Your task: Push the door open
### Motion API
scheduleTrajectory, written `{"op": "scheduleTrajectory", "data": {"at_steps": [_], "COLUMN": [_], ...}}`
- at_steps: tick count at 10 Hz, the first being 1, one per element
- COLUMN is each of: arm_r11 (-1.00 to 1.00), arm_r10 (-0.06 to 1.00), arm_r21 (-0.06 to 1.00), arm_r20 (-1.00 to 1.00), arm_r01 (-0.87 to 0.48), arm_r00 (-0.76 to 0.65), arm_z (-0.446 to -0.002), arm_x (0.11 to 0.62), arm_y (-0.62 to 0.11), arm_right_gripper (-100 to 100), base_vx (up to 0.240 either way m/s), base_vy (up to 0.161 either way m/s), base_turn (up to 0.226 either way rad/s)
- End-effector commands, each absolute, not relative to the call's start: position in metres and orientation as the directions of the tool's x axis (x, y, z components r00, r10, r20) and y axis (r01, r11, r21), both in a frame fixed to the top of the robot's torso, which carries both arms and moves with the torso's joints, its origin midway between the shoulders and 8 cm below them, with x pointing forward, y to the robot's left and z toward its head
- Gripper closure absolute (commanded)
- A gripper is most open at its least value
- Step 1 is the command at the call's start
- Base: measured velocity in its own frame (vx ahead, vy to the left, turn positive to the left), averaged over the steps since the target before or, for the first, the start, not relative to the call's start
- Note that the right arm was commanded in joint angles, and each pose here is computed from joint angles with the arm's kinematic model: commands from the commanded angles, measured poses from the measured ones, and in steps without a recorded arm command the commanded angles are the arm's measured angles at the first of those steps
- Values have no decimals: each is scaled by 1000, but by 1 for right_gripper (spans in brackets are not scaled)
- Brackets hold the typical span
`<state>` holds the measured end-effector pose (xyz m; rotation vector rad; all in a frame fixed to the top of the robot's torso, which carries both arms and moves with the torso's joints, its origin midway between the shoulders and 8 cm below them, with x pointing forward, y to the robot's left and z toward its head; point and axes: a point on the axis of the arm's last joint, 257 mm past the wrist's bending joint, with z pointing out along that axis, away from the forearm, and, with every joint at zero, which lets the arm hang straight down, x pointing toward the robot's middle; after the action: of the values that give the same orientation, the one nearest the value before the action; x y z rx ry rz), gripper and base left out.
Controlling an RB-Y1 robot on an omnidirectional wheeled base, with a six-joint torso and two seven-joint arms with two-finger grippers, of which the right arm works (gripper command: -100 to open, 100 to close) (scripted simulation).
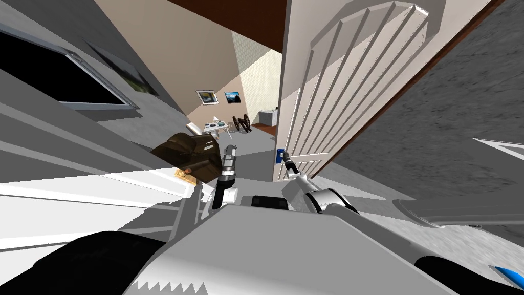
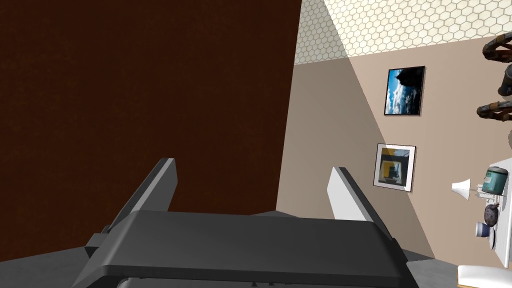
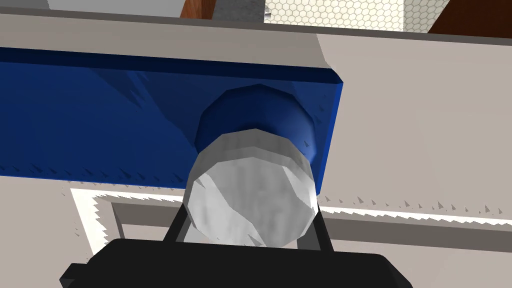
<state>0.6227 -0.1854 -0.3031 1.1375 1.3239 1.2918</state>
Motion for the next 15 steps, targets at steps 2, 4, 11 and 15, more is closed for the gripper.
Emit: {"op": "scheduleTrajectory", "data": {"at_steps": [2, 4, 11, 15], "arm_r11": [15, 13, 3, 7], "arm_r10": [995, 997, 1000, 999], "arm_r21": [1000, 1000, 1000, 1000], "arm_r20": [-15, -13, -3, -7], "arm_r01": [-1, 0, 0, 1], "arm_r00": [-99, -78, -10, 34], "arm_z": [-297, -297, -296, -297], "arm_x": [629, 630, 630, 629], "arm_y": [-207, -218, -251, -279], "arm_right_gripper": [100, 100, 100, 100], "base_vx": [132, 144, 131, 115], "base_vy": [121, 135, 131, 79], "base_turn": [-56, -55, -59, -54]}}
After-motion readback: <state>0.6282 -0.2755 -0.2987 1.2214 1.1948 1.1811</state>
